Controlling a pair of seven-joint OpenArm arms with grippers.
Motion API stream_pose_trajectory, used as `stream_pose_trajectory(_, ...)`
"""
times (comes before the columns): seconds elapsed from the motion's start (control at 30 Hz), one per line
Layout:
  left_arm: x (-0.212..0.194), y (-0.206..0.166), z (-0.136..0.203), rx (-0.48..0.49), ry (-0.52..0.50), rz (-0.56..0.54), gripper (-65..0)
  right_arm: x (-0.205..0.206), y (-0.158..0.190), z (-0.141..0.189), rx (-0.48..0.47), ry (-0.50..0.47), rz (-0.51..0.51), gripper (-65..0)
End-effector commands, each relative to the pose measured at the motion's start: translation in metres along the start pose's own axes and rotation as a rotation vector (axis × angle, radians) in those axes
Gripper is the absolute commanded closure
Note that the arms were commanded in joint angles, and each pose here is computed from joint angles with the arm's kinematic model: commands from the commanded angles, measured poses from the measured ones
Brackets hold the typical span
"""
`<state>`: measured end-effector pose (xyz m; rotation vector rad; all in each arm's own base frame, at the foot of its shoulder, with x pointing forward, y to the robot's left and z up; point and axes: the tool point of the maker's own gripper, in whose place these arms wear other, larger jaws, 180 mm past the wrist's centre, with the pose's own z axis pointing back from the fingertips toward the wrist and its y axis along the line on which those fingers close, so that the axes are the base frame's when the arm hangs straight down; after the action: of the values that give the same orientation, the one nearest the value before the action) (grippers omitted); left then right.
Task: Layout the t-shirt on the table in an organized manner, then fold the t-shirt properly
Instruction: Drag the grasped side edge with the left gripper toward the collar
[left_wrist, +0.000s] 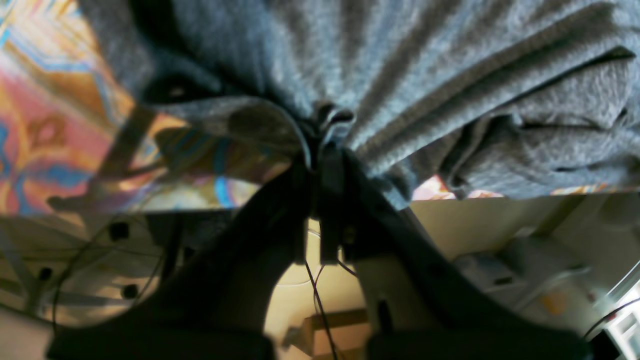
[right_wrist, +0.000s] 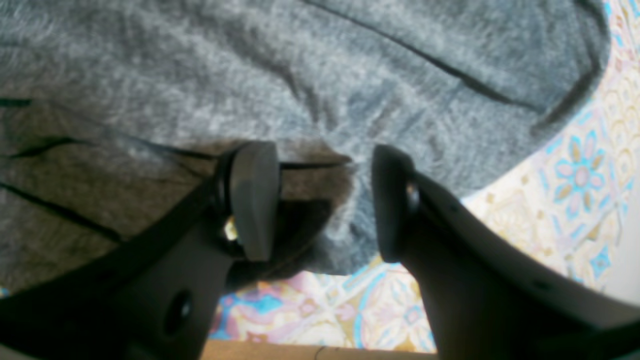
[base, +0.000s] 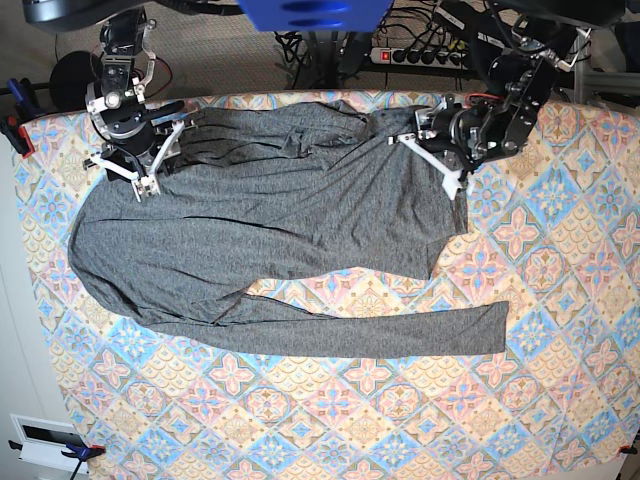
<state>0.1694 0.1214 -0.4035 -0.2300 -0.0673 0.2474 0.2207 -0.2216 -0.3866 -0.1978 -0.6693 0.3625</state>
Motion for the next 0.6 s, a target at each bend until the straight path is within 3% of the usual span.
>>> stream_pose_trajectory(0.0, 0.004, 0.002, 0.007, -0.005, -0.017, 0.007, -1.4, 0.008, -0.006, 0.003, -0.017, -0.032, 0.005, -28.9)
stream_pose_trajectory(0.4, -0.002, 0.016, 0.012, 0.018, -0.027, 0.026, -1.4, 0.008, -0.006, 0.002, -0.017, -0.031, 0.004, -28.9)
stream_pose_trajectory(0.57, 0.004, 0.027, 0.013, 0.045, -0.077, 0.020, -1.9, 0.008, -0.006, 0.002, -0.018, -0.030, 0.004, -28.9)
